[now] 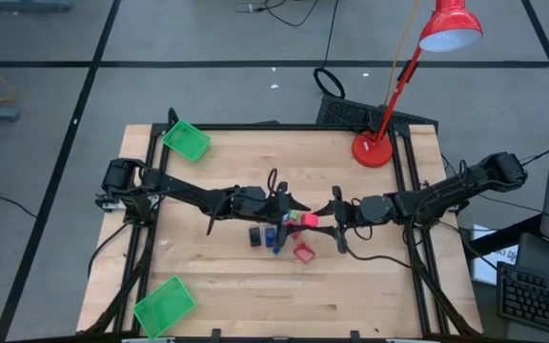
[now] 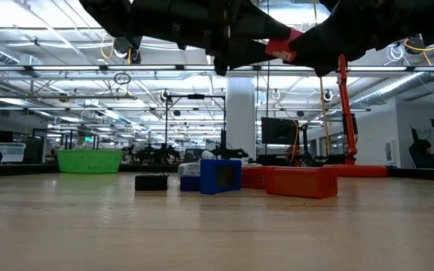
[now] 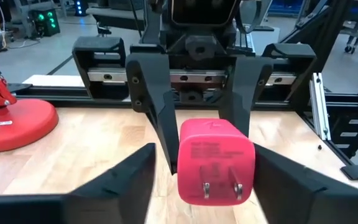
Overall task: Pick & Place Office items
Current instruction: Put the pink charger adapter into the top green basket
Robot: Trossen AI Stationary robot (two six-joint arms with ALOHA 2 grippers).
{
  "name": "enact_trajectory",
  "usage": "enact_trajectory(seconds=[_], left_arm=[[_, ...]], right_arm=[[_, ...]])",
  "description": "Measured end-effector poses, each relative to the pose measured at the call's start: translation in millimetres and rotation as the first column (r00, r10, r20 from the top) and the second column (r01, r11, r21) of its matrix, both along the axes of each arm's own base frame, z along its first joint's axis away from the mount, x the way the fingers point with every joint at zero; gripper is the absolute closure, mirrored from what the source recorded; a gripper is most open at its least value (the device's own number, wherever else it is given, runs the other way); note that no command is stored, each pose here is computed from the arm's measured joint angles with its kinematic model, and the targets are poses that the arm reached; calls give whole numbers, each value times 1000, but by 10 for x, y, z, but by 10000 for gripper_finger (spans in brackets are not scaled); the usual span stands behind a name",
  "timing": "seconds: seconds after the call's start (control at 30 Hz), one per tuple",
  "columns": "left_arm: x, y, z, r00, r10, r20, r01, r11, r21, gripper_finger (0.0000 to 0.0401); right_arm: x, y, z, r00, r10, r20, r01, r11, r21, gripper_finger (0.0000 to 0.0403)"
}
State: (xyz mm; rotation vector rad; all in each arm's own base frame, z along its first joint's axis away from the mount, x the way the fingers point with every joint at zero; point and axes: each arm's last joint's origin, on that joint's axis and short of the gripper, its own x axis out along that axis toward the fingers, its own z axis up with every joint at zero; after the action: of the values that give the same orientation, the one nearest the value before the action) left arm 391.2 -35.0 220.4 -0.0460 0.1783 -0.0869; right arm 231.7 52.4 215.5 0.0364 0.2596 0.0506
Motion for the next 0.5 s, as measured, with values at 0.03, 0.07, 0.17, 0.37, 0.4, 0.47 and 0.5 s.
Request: enact_trajectory(seconds=[0.03, 0.07, 0.17, 0.37, 0.4, 0.47, 0.5], left_arm=[[0, 0, 0, 1000, -1, 0, 1, 1000, 0, 183], [0, -2, 1, 1000, -2, 1, 2, 1000, -1, 200], [0, -3, 0, 1000, -5, 0, 5, 1000, 0, 247], [-4, 0, 12, 1000, -5, 4, 5, 1000, 13, 248], [-9, 1, 23, 1000, -1, 5, 1, 1000, 15, 248], [-22, 8, 64, 1000, 19, 17, -19, 1000, 8, 248], [-39, 11, 99, 999, 32, 21, -32, 999, 3, 248]], right_arm=[[0, 0, 0, 1000, 0, 0, 0, 1000, 0, 252], [0, -1, 0, 1000, -2, 0, 2, 1000, 0, 253], [0, -2, -2, 1000, -4, -2, 4, 1000, -1, 250], [-2, -2, -7, 1000, -3, -8, 3, 1000, -3, 228], [-4, -3, -11, 1000, -3, -13, 3, 1000, -6, 225], [-6, -5, -12, 1000, -5, -15, 5, 1000, -11, 223], [-5, -6, -11, 1000, -4, -14, 4, 1000, -15, 223]])
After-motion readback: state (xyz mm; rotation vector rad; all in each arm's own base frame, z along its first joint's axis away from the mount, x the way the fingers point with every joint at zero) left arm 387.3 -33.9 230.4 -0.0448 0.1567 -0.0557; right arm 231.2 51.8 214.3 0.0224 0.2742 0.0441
